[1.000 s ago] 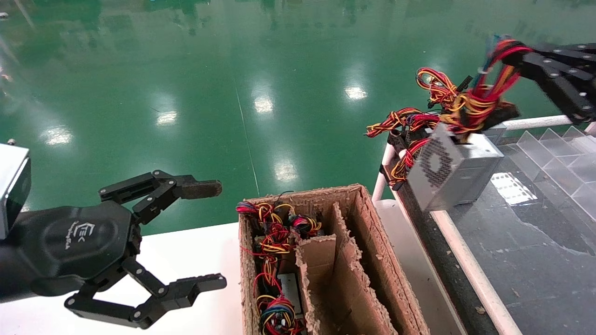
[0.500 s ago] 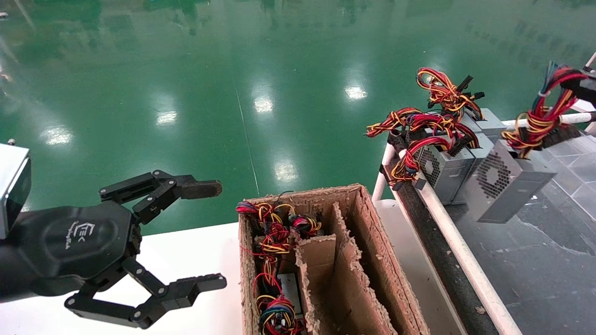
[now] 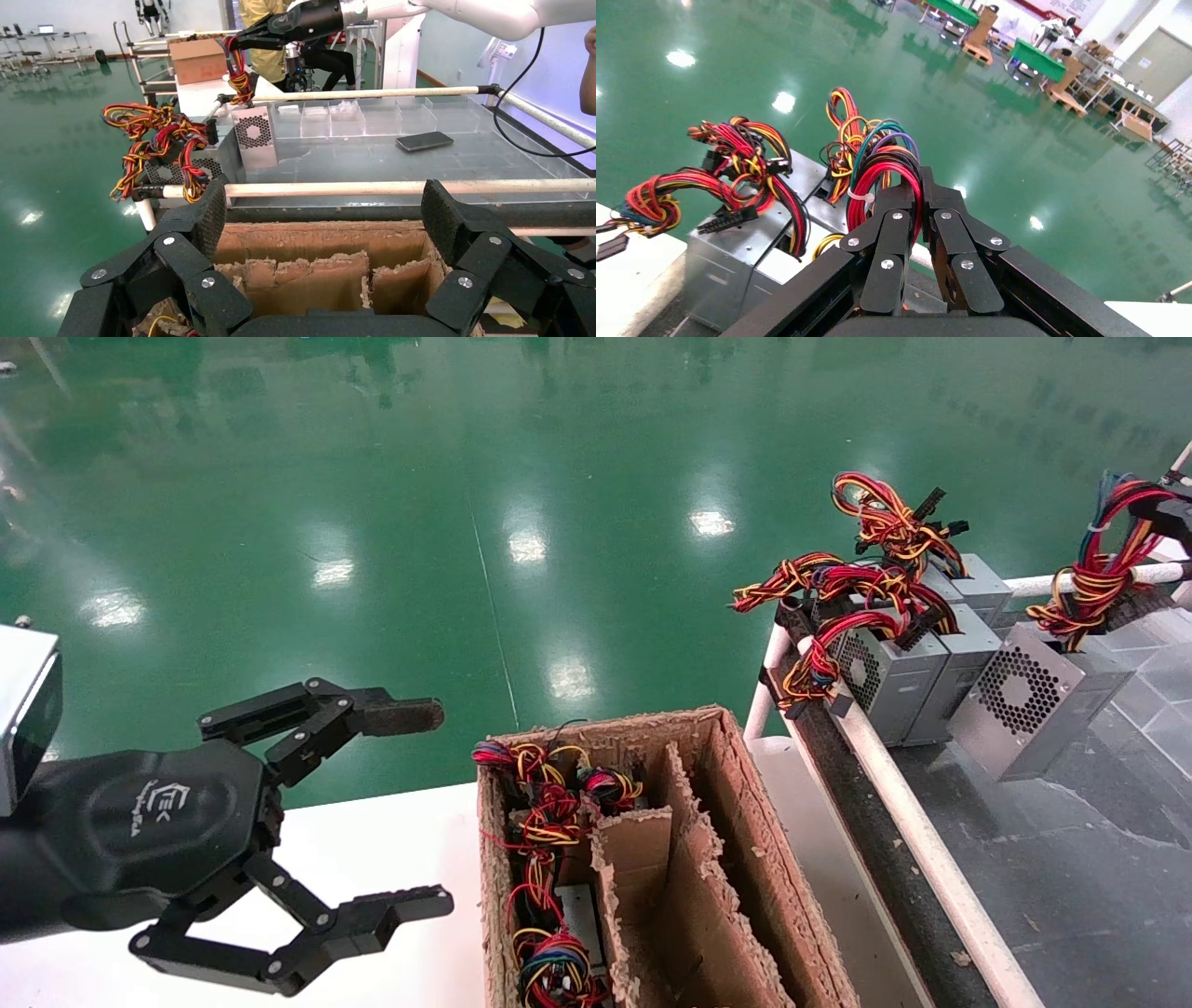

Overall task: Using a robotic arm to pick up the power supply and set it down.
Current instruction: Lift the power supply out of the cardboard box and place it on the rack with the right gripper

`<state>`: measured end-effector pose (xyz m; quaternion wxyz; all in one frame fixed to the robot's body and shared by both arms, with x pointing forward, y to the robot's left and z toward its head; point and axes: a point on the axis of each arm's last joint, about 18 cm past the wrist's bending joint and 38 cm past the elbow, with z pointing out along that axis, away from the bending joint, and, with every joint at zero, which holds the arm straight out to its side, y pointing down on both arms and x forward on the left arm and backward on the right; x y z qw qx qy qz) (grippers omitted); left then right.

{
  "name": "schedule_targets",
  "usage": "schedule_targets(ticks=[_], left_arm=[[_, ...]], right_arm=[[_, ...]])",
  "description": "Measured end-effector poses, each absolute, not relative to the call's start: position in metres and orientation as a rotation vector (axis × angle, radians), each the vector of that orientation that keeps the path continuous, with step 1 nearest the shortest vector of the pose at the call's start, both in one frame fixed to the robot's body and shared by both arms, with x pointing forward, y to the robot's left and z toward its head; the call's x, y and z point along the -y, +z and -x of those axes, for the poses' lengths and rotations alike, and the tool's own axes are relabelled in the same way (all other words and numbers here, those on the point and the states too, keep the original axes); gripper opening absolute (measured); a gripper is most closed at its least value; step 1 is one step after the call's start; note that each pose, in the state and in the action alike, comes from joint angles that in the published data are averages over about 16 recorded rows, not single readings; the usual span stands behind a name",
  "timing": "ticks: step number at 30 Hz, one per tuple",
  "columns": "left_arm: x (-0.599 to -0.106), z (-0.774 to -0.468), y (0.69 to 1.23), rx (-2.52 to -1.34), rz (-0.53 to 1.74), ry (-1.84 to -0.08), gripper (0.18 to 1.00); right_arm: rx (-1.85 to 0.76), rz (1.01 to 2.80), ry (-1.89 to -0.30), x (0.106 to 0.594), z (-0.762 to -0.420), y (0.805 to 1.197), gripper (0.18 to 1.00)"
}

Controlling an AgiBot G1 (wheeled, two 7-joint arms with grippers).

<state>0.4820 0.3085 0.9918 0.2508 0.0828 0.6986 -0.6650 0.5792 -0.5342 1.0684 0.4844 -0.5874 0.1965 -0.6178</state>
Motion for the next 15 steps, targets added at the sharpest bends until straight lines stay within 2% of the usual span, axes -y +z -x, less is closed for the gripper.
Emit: schedule_targets(ticks=[15], left_arm=[[-0.308, -0.482, 0.992, -1.901, -0.225, -1.81, 1.001]], right_arm=[[-0.531, 1.435, -1.539, 0.548, -0.594, 1.075, 0.206]])
